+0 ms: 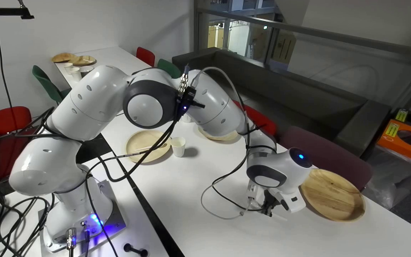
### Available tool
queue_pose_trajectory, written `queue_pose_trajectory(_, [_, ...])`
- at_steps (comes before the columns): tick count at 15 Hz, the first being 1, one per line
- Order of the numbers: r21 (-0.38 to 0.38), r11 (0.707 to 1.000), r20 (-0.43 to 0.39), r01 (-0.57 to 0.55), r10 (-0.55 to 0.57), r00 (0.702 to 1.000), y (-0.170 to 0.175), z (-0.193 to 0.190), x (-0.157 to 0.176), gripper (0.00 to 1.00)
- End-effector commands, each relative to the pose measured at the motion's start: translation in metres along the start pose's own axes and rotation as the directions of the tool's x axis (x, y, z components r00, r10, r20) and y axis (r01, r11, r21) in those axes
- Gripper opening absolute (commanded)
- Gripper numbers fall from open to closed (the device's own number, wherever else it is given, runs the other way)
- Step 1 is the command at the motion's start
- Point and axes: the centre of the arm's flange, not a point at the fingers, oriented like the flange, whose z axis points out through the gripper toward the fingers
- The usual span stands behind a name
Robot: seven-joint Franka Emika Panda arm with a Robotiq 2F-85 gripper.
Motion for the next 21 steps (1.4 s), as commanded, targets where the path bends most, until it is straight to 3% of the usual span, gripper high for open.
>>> queue_pose_trajectory(1, [0.003, 1.000, -0.023, -0.014, 0.014, 1.000, 0.002, -0.009, 0.000, 0.16])
queue_pose_trajectory(9, [0.033, 0.999, -0.029, -0.021, 0.022, 0.999, 0.007, -0.033, 0.006, 0.01])
queue_pose_trajectory(21, [0.102, 0.991, -0.071, -0.089, 0.097, 0.993, 0.000, -0.103, 0.042, 0.02])
